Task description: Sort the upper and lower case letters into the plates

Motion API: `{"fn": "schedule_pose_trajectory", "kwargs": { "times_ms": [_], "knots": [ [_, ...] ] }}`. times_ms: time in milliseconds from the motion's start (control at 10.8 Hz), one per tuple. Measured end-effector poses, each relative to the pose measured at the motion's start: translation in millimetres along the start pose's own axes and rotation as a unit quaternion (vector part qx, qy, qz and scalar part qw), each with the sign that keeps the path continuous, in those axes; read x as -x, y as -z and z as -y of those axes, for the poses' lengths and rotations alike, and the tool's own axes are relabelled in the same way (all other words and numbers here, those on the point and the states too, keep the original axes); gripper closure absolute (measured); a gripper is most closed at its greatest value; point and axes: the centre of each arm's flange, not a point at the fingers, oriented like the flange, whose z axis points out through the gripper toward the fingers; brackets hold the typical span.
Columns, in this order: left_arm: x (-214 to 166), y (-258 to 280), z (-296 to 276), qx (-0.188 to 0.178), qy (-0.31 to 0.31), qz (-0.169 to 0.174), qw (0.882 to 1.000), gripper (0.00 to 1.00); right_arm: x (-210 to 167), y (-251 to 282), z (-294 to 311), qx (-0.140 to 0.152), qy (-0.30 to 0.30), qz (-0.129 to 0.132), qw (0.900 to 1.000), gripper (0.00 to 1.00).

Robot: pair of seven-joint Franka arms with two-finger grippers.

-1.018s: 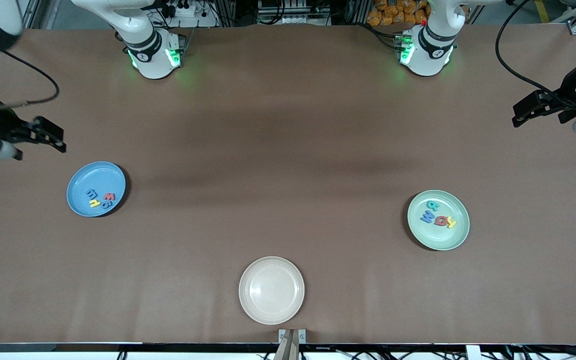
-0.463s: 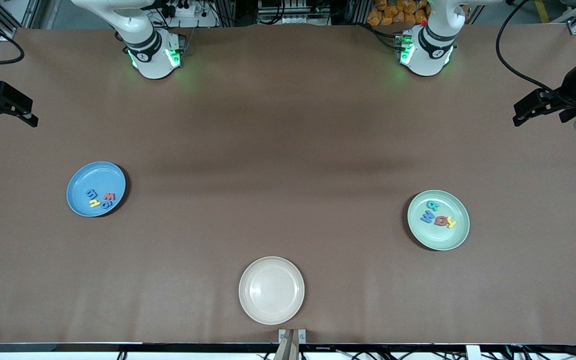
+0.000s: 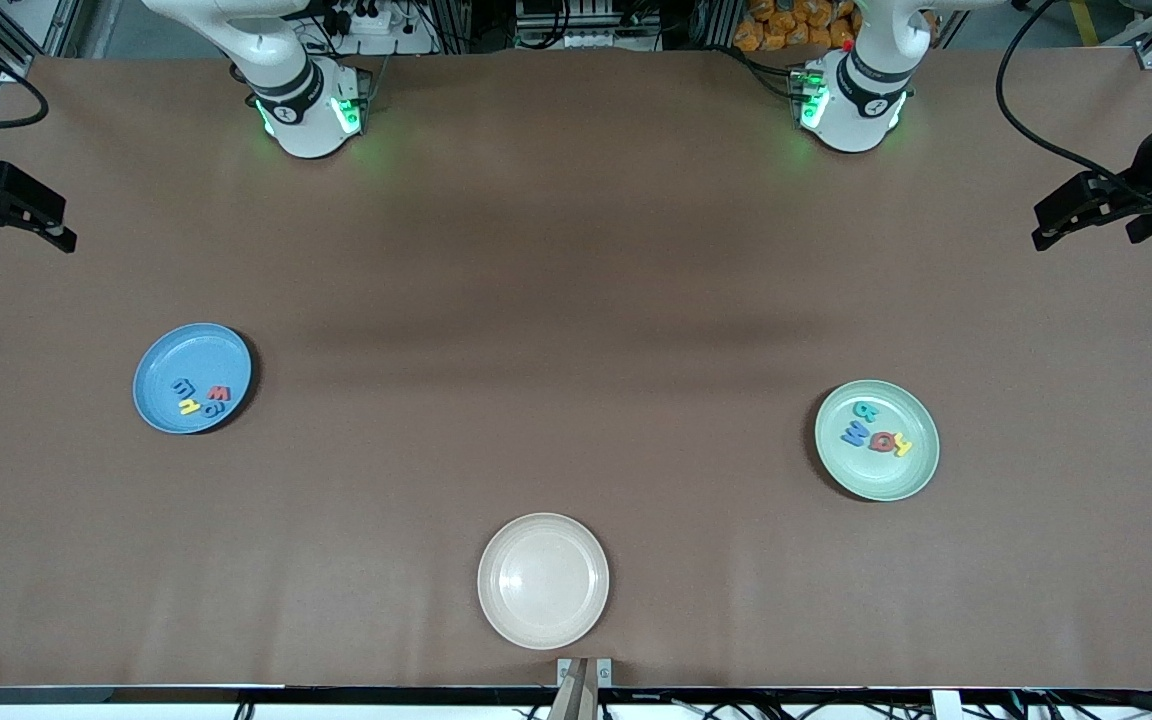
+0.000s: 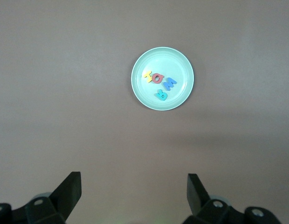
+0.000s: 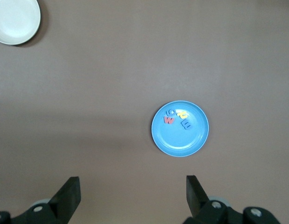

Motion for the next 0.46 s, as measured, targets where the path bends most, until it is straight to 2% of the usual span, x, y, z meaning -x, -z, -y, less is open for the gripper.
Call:
{"fn": "schedule_pose_trajectory", "kwargs": {
  "times_ms": [463],
  "knots": [
    [0.0, 3.9, -0.2, 0.001, 0.000, -0.004, 1.000, 0.00, 0.9, -0.7, 0.0, 0.000, 0.000, 0.004, 1.000, 0.00]
  ]
}}
